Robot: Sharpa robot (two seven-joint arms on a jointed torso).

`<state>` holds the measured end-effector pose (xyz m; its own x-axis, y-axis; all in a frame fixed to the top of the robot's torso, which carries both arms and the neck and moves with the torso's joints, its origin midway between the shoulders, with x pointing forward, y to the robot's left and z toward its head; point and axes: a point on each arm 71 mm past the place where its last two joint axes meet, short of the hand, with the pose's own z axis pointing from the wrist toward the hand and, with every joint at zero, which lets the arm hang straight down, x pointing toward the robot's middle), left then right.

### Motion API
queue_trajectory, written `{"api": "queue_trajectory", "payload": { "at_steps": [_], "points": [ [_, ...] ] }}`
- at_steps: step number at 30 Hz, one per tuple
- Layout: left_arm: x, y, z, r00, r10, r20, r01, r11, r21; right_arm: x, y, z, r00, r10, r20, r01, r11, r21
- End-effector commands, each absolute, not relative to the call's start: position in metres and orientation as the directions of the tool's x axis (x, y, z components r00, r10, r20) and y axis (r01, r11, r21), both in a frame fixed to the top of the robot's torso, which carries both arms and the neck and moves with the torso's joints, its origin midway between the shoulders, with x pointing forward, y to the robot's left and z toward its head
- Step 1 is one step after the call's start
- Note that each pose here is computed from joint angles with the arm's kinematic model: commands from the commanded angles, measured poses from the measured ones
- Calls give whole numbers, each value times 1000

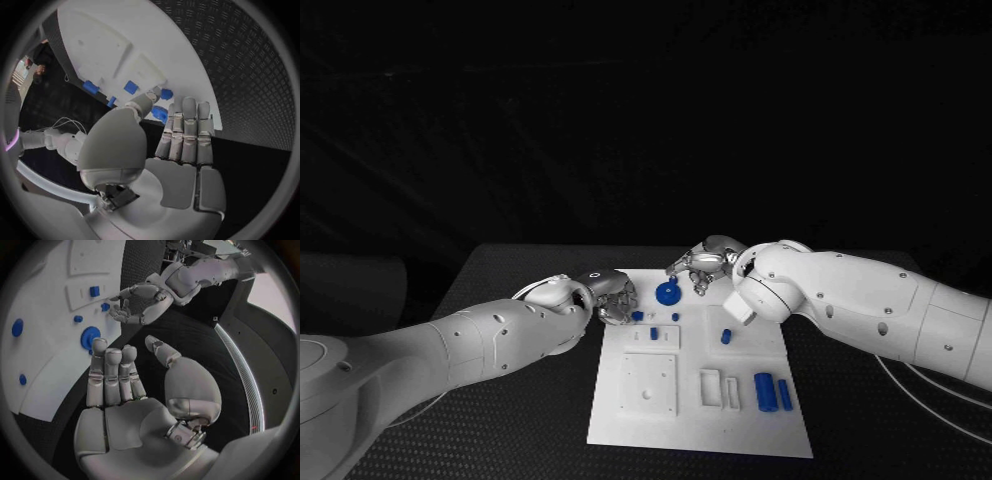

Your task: Assemble the parts on the task board

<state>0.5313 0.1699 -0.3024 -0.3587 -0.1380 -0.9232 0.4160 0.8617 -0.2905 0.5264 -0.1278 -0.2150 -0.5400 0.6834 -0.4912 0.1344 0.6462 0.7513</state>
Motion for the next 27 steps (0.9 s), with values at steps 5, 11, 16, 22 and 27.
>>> {"api": "queue_trajectory", "payload": {
  "at_steps": [5,11,16,22,27],
  "points": [
    [533,167,-306,-365,-138,-921,418,860,-294,526,-126,-214,-546,675,-496,115,647,754],
    [530,162,-312,-379,-135,-916,421,856,-300,525,-125,-214,-548,674,-495,114,646,755],
    [531,161,-314,-384,-132,-914,417,858,-299,525,-125,-214,-549,674,-494,113,646,755],
    [530,159,-317,-391,-129,-911,418,858,-300,525,-124,-214,-553,672,-493,112,646,755],
    [528,156,-320,-403,-124,-907,417,857,-302,525,-124,-214,-553,672,-493,112,646,755]
  ]
}}
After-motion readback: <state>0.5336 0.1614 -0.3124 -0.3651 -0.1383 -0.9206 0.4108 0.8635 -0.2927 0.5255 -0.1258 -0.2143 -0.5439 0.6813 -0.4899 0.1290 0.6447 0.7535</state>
